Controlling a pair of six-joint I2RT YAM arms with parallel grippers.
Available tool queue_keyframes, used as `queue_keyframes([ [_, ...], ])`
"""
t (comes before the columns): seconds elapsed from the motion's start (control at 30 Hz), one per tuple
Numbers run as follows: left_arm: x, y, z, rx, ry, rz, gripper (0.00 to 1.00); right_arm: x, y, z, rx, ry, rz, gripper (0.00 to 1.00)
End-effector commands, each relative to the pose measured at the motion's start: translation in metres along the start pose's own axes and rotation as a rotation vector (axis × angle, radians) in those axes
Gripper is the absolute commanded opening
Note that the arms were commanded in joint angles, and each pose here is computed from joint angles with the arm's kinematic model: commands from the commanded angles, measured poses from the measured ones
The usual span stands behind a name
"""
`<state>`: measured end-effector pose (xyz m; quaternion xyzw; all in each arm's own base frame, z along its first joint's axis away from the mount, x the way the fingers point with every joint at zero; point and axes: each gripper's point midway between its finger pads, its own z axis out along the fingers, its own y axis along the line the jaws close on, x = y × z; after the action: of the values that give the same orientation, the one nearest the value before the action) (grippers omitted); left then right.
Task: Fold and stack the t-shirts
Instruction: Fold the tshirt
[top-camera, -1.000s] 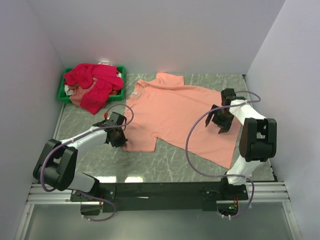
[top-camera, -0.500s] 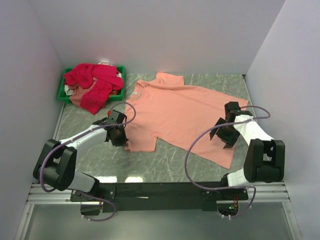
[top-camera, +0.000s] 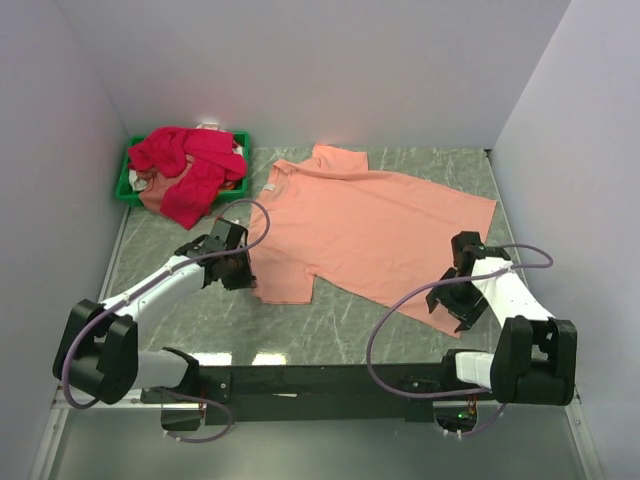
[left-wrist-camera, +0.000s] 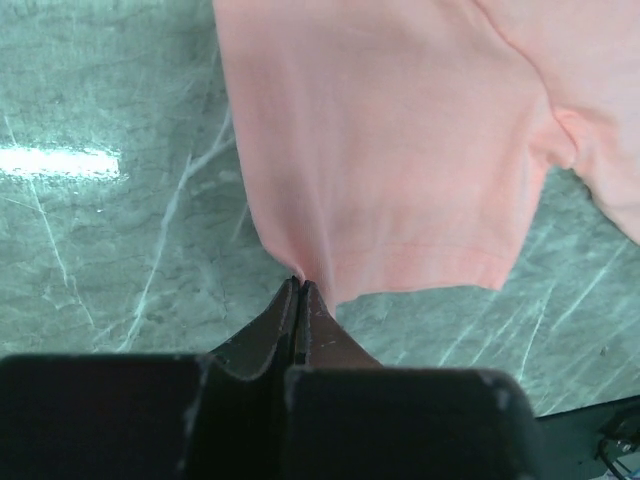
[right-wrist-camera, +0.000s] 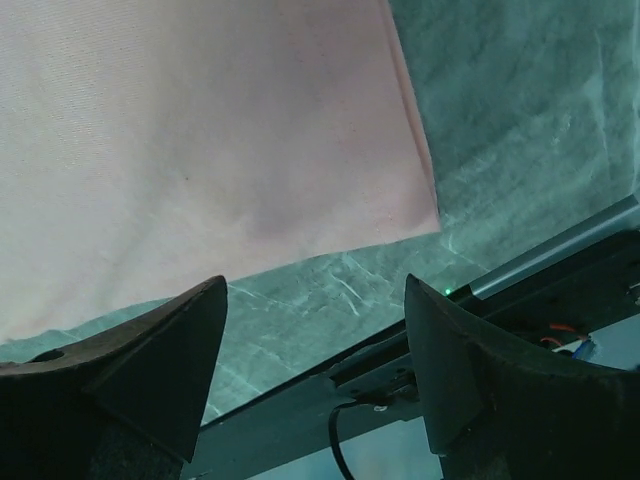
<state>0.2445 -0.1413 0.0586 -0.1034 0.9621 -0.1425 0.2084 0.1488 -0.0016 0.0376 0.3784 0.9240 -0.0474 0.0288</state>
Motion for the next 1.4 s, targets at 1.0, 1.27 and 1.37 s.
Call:
queue_keyframes([
  [1.0, -0.005, -0.020, -0.025, 0.146, -0.052, 0.093, 0.00, 0.002, -0.008, 0.005, 0.048, -0.012, 0.163, 0.50],
  [1.27, -0.007, -0.020, -0.027, 0.145, -0.057, 0.091, 0.00, 0.001, -0.009, 0.013, 0.074, -0.002, 0.155, 0.48],
  [1.37, -0.008, -0.019, -0.029, 0.144, -0.061, 0.087, 0.00, 0.001, -0.010, 0.016, 0.082, -0.008, 0.155, 0.48],
])
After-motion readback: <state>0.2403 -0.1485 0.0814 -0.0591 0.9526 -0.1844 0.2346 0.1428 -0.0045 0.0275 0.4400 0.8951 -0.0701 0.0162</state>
